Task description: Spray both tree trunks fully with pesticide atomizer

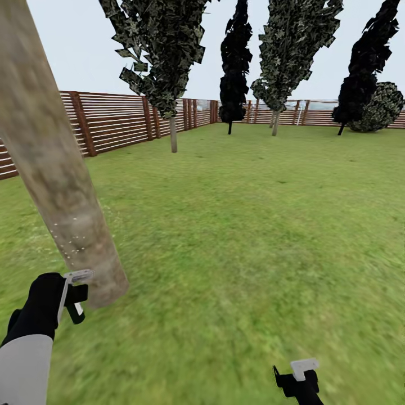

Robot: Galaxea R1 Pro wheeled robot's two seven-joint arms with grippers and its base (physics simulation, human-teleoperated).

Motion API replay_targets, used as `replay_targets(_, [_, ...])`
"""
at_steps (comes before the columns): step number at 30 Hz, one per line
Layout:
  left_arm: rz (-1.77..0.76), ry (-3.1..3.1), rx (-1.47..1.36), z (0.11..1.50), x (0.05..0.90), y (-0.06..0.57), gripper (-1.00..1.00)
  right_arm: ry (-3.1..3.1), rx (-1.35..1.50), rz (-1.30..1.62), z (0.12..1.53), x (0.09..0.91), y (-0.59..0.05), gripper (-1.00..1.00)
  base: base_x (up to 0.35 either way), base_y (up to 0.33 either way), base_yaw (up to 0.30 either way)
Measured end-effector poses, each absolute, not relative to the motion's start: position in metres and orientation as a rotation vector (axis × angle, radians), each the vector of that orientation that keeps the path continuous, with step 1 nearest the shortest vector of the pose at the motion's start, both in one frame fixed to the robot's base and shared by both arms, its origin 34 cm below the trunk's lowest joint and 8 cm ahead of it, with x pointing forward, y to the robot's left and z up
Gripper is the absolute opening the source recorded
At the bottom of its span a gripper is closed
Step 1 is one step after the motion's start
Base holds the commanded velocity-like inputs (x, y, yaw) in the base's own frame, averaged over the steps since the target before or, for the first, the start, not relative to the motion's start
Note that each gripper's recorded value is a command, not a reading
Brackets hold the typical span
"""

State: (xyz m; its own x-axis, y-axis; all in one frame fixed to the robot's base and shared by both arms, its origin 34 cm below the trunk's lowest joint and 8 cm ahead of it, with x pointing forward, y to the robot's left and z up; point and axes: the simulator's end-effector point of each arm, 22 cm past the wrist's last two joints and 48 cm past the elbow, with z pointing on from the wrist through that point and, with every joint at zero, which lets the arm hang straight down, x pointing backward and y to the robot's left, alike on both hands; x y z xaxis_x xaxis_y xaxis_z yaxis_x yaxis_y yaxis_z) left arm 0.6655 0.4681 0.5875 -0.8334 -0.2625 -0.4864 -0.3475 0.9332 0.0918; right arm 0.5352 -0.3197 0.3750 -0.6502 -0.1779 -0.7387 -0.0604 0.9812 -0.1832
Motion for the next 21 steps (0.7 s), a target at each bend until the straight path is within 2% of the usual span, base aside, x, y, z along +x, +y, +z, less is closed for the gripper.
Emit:
replay_targets(3, [0.245,2.609,-0.439,0.588,0.665,0.469,-1.0,2.277,-0.165,-0.179,0.375,0.535,-0.32,1.0,0.096,-0.264,0.082])
replay_targets(14, [0.262,2.499,-0.463,0.651,0.706,0.496,-1.0,2.277,-0.165,-0.179,0.375,0.535,-0.32,1.0,0.084,-0.27,0.269])
replay_targets(21, [0.258,2.504,-0.459,0.648,0.706,0.493,-1.0,2.278,-0.165,-0.185,0.375,0.535,-0.322,1.0,0.04,-0.274,0.029])
